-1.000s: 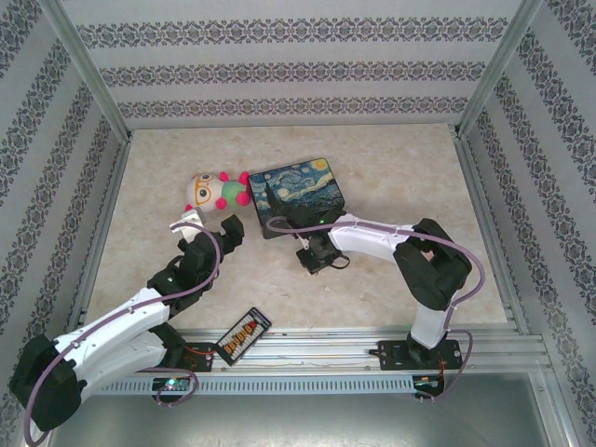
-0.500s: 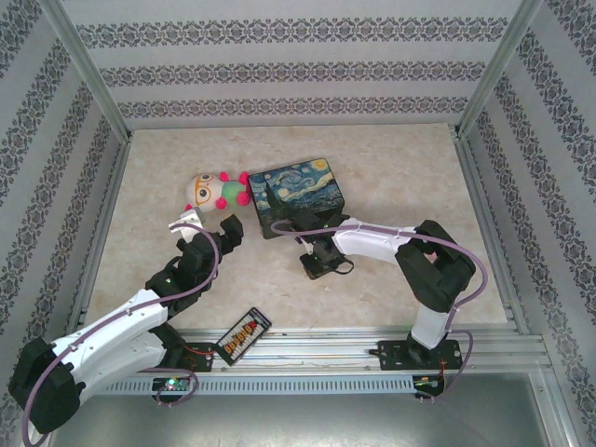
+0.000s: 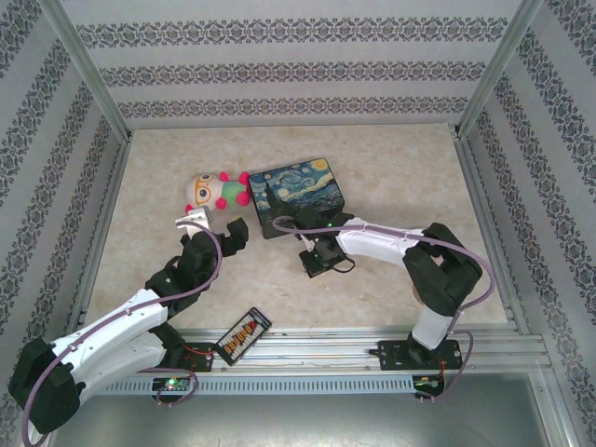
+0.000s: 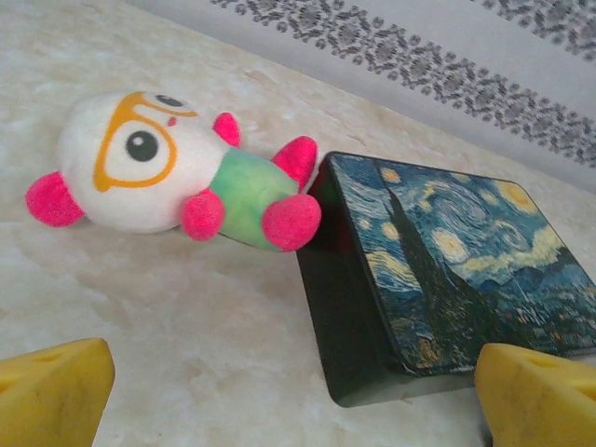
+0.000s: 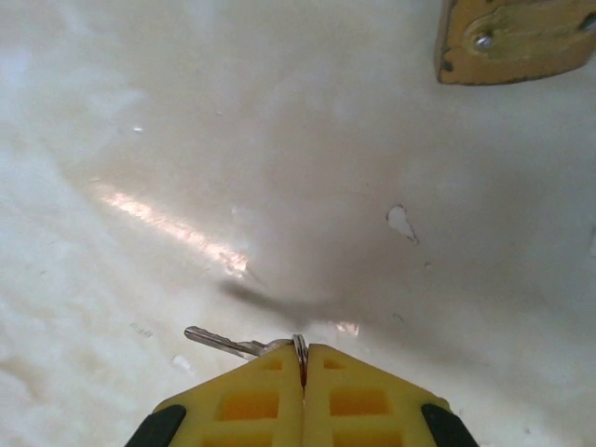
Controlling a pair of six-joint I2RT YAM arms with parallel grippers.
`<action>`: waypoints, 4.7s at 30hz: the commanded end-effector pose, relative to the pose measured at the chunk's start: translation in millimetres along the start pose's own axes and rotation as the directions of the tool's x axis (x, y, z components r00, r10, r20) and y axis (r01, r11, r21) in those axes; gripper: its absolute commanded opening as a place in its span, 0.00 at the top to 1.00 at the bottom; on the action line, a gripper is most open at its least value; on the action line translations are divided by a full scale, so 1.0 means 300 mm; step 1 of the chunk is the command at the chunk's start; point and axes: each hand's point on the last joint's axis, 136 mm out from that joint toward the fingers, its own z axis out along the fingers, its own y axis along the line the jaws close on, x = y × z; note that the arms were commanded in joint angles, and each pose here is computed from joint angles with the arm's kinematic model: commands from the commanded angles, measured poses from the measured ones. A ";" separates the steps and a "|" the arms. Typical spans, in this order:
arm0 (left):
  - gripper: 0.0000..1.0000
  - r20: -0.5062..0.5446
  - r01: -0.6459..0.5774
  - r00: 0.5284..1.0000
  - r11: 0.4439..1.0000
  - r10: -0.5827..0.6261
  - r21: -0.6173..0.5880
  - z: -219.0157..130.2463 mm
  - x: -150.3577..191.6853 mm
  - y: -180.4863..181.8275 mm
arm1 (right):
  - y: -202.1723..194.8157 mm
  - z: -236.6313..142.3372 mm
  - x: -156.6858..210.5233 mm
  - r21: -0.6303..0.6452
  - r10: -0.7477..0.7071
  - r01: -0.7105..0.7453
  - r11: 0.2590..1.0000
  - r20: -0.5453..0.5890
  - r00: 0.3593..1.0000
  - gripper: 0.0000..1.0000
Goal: Unlock the padlock with the key
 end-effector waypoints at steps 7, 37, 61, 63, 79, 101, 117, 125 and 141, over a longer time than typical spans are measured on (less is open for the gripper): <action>0.01 0.195 -0.276 0.957 0.886 0.216 0.372 -0.088 -0.075 -0.230 | 0.026 -0.260 0.027 -0.209 0.101 -0.100 0.973 -0.006 0.995 1.00; 0.20 0.709 -0.806 0.370 -0.173 0.600 0.567 -0.284 0.385 -0.751 | 0.070 -0.507 0.153 -0.489 0.259 -0.406 0.772 -0.342 0.903 1.00; 0.61 0.702 -0.818 0.212 -0.269 0.680 0.508 -0.224 0.457 -0.747 | 0.062 -0.504 0.140 -0.480 0.252 -0.432 0.764 -0.395 0.883 1.00; 0.60 0.716 -0.842 0.210 -0.249 0.665 0.478 -0.224 0.437 -0.752 | 0.062 -0.503 0.142 -0.479 0.252 -0.435 0.763 -0.399 0.882 1.00; 0.72 0.758 -0.863 0.154 -0.287 0.634 0.416 -0.252 0.405 -0.765 | 0.065 -0.501 0.141 -0.482 0.257 -0.445 0.755 -0.407 0.877 1.00; 0.60 0.774 -0.872 0.095 -0.323 0.626 0.368 -0.319 0.424 -0.735 | 0.059 -0.498 0.139 -0.488 0.285 -0.480 0.729 -0.420 0.861 1.00; 0.57 0.456 -0.698 0.664 0.272 0.593 0.662 -0.273 0.335 -0.726 | -0.004 -0.496 0.086 -0.476 0.386 -0.489 0.730 -0.303 0.871 1.00; 0.53 0.242 -0.445 0.866 0.453 0.438 0.773 -0.276 0.307 -0.742 | -0.037 -0.491 0.020 -0.488 0.465 -0.477 0.731 -0.154 0.872 1.00; 0.63 0.237 -0.476 0.856 0.523 0.459 0.707 -0.144 0.355 -0.804 | -0.013 -0.504 0.012 -0.511 0.473 -0.471 0.719 -0.137 0.871 1.00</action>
